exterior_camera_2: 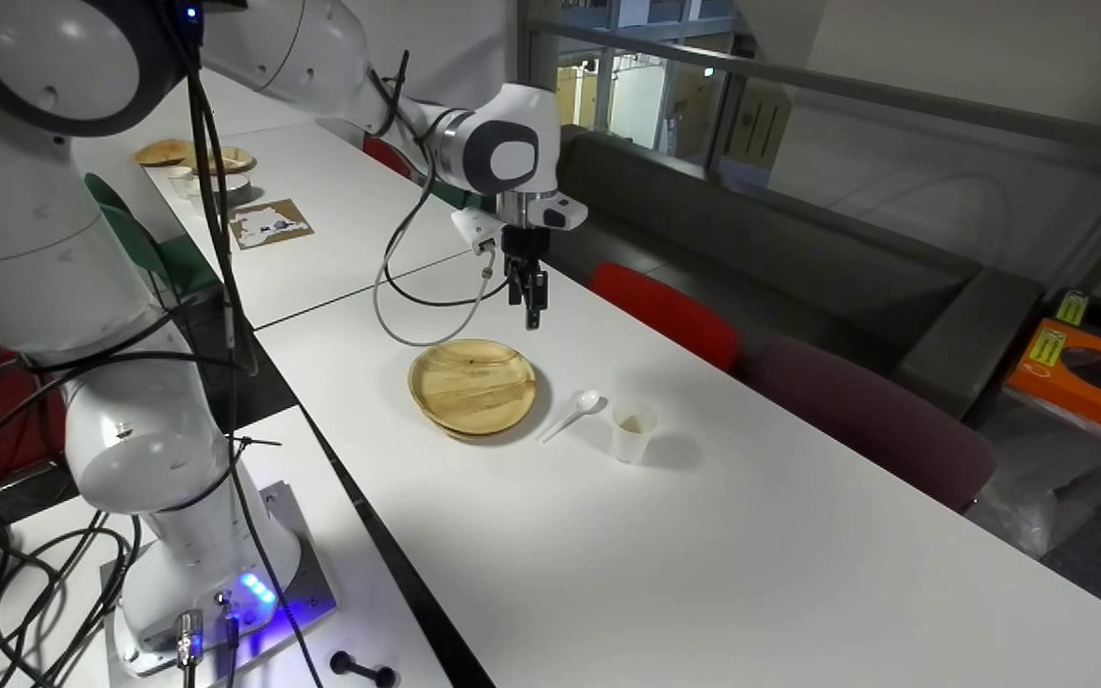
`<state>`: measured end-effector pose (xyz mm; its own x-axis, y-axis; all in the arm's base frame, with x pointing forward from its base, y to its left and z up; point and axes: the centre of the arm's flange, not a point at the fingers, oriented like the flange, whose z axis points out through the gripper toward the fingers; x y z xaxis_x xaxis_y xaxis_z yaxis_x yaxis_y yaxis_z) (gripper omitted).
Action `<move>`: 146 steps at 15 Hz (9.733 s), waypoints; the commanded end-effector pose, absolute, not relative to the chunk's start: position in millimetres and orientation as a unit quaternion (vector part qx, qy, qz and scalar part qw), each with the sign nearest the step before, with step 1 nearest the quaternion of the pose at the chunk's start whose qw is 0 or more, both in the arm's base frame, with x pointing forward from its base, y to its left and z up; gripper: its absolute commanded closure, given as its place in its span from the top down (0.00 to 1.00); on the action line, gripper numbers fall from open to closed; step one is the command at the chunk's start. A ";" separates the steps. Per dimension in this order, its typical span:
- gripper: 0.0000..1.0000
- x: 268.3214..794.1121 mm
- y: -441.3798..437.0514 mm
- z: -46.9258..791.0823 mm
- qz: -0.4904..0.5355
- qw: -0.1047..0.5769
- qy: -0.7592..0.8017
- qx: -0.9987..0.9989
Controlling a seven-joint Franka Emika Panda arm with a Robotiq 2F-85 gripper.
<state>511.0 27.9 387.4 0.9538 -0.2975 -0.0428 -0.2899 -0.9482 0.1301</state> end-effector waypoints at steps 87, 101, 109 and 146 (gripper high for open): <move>1.00 577.1 31.1 219.2 -0.118 0.045 -0.197 0.972; 0.69 586.6 25.8 174.1 -0.064 0.025 -0.373 0.925; 0.08 596.1 27.5 175.6 -0.029 -0.004 -0.425 0.905; 0.55 637.4 63.4 151.9 0.043 0.004 -0.457 0.888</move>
<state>626.5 65.0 151.6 0.5996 -0.7987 0.0505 -0.7994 -0.6007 -0.0082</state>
